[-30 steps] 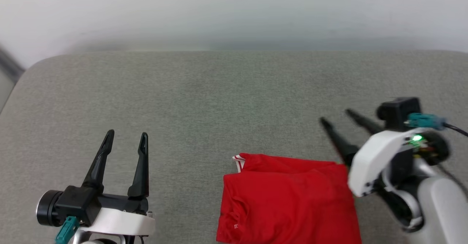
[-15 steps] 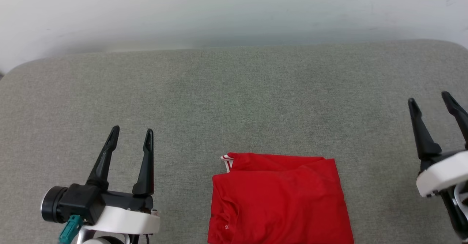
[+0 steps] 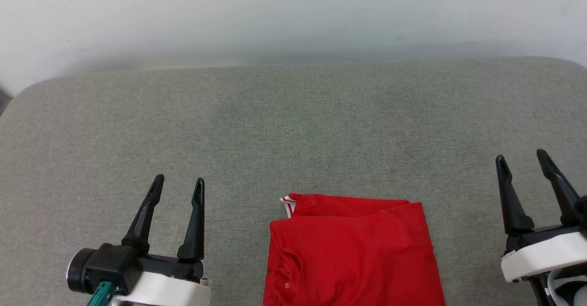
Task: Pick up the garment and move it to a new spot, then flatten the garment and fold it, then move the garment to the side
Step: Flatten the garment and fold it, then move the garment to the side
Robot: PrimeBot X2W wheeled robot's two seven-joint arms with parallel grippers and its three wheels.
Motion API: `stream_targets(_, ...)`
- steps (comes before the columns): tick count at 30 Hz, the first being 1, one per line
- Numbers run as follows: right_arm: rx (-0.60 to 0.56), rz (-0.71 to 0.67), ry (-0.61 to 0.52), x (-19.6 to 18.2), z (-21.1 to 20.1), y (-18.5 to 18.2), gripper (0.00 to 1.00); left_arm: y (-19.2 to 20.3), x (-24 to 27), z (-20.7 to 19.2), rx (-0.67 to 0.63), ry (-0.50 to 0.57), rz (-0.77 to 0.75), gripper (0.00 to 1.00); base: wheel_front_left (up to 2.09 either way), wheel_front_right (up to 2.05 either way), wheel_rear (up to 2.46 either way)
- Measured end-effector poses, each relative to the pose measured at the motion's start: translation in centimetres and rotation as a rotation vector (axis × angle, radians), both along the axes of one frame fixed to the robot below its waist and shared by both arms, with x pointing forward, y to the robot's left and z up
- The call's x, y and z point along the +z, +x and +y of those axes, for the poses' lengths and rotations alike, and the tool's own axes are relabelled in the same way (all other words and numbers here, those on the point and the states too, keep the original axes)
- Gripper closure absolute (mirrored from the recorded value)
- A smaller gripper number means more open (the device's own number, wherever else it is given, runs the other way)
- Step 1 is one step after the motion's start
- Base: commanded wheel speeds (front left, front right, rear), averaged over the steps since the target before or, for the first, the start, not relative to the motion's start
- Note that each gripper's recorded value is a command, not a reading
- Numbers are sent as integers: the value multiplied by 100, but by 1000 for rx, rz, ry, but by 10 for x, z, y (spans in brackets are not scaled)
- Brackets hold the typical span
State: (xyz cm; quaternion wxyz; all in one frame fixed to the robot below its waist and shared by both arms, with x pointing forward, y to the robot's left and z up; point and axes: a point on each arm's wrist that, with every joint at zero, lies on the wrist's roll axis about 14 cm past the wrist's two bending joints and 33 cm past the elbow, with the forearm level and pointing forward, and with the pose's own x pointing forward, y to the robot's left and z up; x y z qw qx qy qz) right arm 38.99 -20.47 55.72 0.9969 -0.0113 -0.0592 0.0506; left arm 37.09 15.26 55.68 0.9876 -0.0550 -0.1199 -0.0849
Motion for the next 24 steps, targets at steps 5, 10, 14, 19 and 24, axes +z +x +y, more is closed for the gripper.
stream_targets(5,15,13,-2,-1,7,0,0,-1,2,2,6,2,-5,0,0,0,0)
stream_targets(10,44,95,-17,-15,14,-1,0,0,-2,3,9,9,5,0,0,0,0)
stream_targets(14,91,244,-55,-38,23,-4,0,2,-4,0,2,15,10,0,0,0,0)
stream_targets(19,172,551,-29,-80,43,-16,0,8,-3,1,5,13,6,0,0,0,0)
stream_targets(24,237,836,8,-114,63,-38,0,11,-9,5,18,19,23,0,0,0,0)
